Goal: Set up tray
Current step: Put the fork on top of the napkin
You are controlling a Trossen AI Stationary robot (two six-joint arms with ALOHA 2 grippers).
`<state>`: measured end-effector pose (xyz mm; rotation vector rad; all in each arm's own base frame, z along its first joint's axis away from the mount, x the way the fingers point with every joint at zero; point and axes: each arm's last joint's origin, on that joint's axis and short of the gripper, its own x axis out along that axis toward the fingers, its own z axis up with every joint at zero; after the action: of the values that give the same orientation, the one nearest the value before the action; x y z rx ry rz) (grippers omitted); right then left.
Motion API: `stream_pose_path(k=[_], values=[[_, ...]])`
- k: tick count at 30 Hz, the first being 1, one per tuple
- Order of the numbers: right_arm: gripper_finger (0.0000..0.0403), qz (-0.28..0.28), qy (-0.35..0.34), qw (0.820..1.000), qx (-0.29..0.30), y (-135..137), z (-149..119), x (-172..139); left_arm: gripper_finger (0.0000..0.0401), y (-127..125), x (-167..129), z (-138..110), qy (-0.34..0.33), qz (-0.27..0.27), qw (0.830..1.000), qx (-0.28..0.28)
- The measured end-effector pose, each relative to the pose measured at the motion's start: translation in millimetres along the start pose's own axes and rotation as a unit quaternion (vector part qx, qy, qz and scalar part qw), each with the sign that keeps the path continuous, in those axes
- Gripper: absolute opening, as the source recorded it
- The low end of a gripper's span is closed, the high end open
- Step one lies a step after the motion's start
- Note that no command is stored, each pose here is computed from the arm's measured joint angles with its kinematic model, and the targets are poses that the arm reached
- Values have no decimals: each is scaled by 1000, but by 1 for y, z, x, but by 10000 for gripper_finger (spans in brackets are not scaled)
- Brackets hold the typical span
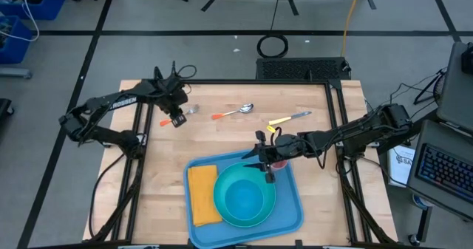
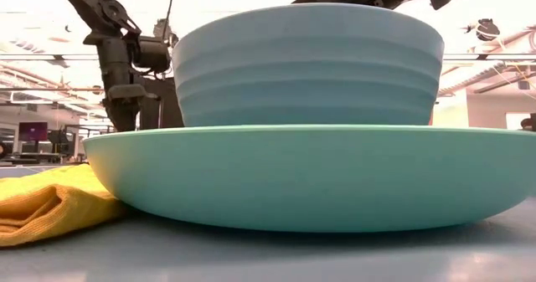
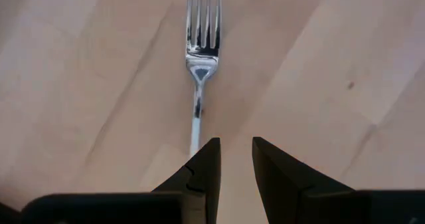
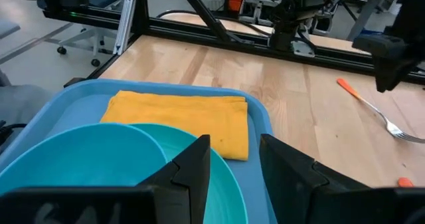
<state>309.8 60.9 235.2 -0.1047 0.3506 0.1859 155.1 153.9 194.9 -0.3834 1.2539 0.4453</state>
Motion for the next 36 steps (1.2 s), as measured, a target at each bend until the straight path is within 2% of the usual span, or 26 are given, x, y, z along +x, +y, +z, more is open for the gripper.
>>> stream_pose_path(k=[14,36], values=[[123,0,-2,1000,1,0,0,0,93,16,17,2,32,35,999,-5],[123,12,0,1000,2,0,0,0,93,10,20,3,43,29,998,23]])
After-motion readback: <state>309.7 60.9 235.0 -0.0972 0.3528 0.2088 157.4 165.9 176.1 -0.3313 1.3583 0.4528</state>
